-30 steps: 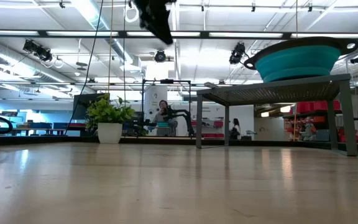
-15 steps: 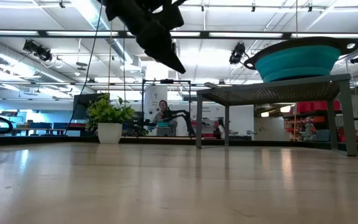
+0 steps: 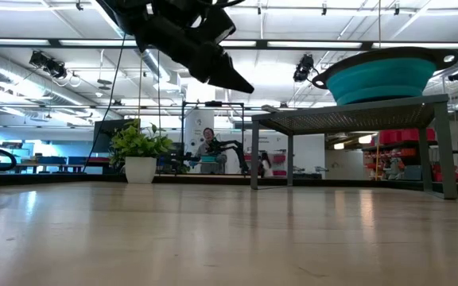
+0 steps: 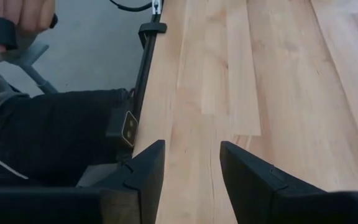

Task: Pick & Place Fruit
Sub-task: Put the knife on the shelf

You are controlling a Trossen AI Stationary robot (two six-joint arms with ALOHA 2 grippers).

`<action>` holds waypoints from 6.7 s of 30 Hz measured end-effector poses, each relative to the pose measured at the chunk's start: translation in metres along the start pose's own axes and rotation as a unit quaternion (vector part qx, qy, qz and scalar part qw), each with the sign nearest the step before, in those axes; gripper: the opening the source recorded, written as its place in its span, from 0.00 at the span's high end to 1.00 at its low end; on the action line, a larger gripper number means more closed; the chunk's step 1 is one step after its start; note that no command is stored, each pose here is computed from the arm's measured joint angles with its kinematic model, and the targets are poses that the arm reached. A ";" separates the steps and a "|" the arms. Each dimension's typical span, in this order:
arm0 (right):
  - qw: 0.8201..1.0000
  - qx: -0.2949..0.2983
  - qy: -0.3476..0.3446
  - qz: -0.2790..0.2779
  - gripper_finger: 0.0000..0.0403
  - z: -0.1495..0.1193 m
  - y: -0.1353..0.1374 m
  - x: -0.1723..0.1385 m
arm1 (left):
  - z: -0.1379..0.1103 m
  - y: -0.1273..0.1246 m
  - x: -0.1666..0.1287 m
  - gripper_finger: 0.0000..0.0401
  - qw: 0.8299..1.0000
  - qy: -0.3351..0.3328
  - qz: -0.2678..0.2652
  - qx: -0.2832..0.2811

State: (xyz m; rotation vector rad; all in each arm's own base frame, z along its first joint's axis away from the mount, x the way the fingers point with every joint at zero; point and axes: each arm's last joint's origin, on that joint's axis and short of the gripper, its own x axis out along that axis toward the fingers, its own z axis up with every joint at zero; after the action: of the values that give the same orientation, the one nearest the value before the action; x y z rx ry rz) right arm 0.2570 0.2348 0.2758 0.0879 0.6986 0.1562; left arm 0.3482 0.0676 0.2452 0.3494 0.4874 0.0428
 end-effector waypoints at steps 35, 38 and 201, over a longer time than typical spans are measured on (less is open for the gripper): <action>0.999 -0.026 -0.032 0.001 0.59 0.006 0.002 0.000 | -0.019 0.007 0.026 0.96 0.999 -0.002 0.021 0.039; 0.999 -0.026 -0.033 0.001 0.59 0.006 0.002 0.000 | -0.018 0.008 0.026 0.97 0.998 -0.006 0.023 0.051; 0.996 0.007 -0.088 0.006 0.59 0.015 0.007 -0.002 | -0.017 0.003 0.055 0.99 0.986 -0.113 0.063 0.105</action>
State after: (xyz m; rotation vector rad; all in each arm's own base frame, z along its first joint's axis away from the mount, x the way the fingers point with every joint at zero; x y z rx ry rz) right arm 0.2641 0.2413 0.2893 0.1182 0.5233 0.1537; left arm 0.3891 0.0830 0.2074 0.5848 0.2452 0.0742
